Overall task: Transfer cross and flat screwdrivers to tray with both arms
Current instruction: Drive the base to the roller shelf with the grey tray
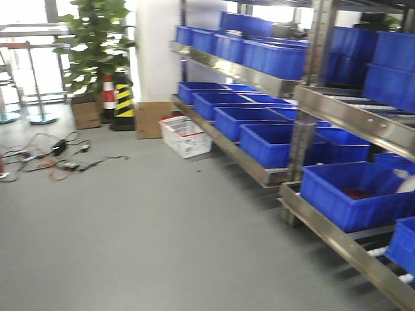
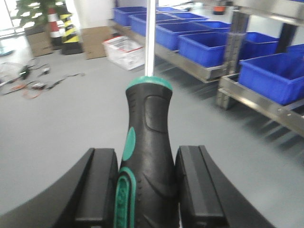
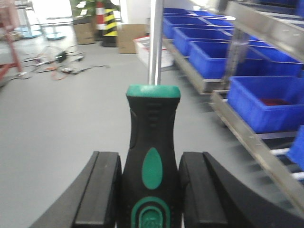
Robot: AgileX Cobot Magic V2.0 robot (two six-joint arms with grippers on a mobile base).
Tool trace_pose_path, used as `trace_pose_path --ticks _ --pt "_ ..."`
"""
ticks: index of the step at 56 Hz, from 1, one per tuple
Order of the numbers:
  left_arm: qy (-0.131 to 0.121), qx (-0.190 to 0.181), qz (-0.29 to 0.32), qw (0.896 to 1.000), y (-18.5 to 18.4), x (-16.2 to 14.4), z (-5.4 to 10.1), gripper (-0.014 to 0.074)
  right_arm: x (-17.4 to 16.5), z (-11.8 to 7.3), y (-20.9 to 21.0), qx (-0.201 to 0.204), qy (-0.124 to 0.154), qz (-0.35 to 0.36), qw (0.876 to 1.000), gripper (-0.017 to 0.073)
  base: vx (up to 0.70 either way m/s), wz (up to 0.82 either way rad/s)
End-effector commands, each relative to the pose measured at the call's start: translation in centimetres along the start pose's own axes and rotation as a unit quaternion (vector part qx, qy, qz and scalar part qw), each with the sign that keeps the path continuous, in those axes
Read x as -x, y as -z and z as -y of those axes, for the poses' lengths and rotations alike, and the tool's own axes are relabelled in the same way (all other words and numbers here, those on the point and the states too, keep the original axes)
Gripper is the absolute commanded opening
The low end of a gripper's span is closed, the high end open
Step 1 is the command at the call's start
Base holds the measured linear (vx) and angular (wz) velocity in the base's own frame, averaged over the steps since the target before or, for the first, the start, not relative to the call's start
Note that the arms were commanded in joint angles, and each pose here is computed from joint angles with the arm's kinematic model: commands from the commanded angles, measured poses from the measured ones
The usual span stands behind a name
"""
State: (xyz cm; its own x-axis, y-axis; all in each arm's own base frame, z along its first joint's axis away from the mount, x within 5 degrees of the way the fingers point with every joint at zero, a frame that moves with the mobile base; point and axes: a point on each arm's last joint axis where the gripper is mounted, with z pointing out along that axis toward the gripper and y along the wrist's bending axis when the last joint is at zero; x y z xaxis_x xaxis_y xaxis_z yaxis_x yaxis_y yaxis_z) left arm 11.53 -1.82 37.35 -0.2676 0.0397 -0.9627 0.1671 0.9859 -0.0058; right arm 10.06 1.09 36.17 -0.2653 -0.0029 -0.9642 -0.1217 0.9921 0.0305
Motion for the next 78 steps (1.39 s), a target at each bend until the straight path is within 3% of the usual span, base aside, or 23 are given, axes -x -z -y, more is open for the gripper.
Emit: trace_pose_path --ticks 1,35,78 --pt "0.006 0.001 0.061 0.998 0.5 1.75 0.0 0.0 1.64 0.15 0.33 -0.01 -0.002 0.054 0.998 -0.0008 0.54 -0.57" --pt "0.006 0.001 0.062 0.998 0.5 1.76 0.0 0.0 1.64 0.14 0.33 -0.009 -0.002 0.054 0.998 -0.0008 0.43 -0.68" --pt "0.006 0.001 0.062 0.998 0.5 1.76 0.0 0.0 1.64 0.14 0.33 -0.009 -0.002 0.054 0.998 -0.0008 0.25 -0.72"
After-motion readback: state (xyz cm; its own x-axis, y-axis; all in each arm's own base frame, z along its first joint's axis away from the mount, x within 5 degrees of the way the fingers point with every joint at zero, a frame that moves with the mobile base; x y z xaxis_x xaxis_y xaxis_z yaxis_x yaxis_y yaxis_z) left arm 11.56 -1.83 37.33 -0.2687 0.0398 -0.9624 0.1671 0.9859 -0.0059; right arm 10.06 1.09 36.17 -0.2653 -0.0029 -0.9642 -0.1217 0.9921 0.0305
